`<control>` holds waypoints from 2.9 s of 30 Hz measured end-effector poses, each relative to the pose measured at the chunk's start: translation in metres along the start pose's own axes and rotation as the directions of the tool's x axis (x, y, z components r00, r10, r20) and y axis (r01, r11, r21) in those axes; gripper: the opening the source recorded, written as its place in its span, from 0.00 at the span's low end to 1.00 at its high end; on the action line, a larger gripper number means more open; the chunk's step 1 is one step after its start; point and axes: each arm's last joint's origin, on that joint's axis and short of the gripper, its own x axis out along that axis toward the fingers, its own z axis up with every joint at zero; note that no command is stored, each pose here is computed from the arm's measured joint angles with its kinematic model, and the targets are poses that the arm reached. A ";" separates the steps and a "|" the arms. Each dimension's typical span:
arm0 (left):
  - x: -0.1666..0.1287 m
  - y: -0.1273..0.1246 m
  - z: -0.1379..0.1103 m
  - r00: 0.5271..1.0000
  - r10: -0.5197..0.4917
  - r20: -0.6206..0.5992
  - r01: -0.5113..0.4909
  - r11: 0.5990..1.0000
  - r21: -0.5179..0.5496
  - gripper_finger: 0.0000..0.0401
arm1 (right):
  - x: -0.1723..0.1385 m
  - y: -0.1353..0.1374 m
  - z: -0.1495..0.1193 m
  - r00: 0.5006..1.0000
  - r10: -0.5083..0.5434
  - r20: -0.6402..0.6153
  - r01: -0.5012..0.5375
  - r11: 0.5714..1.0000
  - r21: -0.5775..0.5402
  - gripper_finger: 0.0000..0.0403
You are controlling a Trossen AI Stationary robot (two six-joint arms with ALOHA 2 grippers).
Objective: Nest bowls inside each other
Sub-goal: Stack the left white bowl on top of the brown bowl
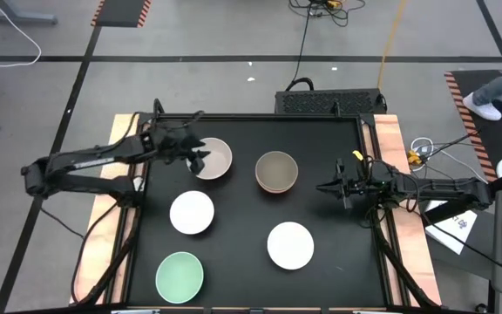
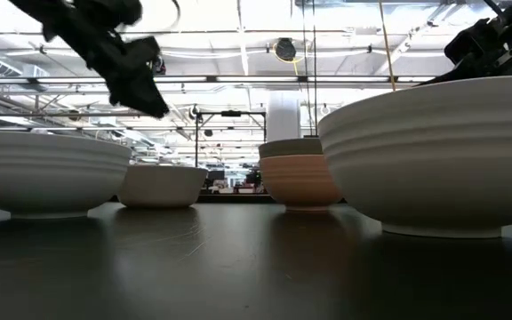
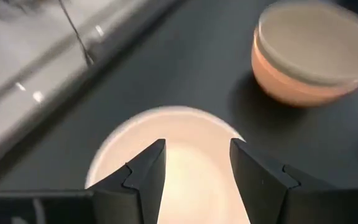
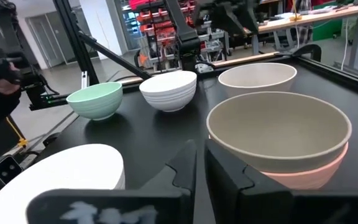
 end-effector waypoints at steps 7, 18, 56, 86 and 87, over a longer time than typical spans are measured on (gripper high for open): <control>0.020 0.011 0.013 0.997 -0.012 -0.070 0.013 1.000 0.022 0.45 | 0.000 0.000 -0.002 0.999 0.023 -0.024 -0.022 1.000 0.005 0.06; 0.021 0.005 0.034 0.975 -0.175 -0.140 0.175 0.985 -0.016 0.65 | 0.000 0.000 -0.004 0.999 0.018 -0.047 -0.019 1.000 -0.008 0.06; 0.053 -0.049 0.031 0.814 -0.145 -0.562 0.190 0.981 0.022 0.81 | 0.000 -0.001 -0.008 0.997 0.012 -0.080 -0.010 1.000 0.024 0.06; 0.006 -0.080 0.001 0.748 -0.011 -0.663 0.080 0.994 0.073 0.81 | 0.001 -0.001 -0.008 0.996 0.011 -0.083 -0.009 0.999 0.036 0.06; 0.007 -0.080 -0.001 0.744 -0.009 -0.668 0.080 0.994 0.076 0.81 | 0.001 -0.001 -0.008 0.996 0.012 -0.083 -0.009 0.999 0.036 0.06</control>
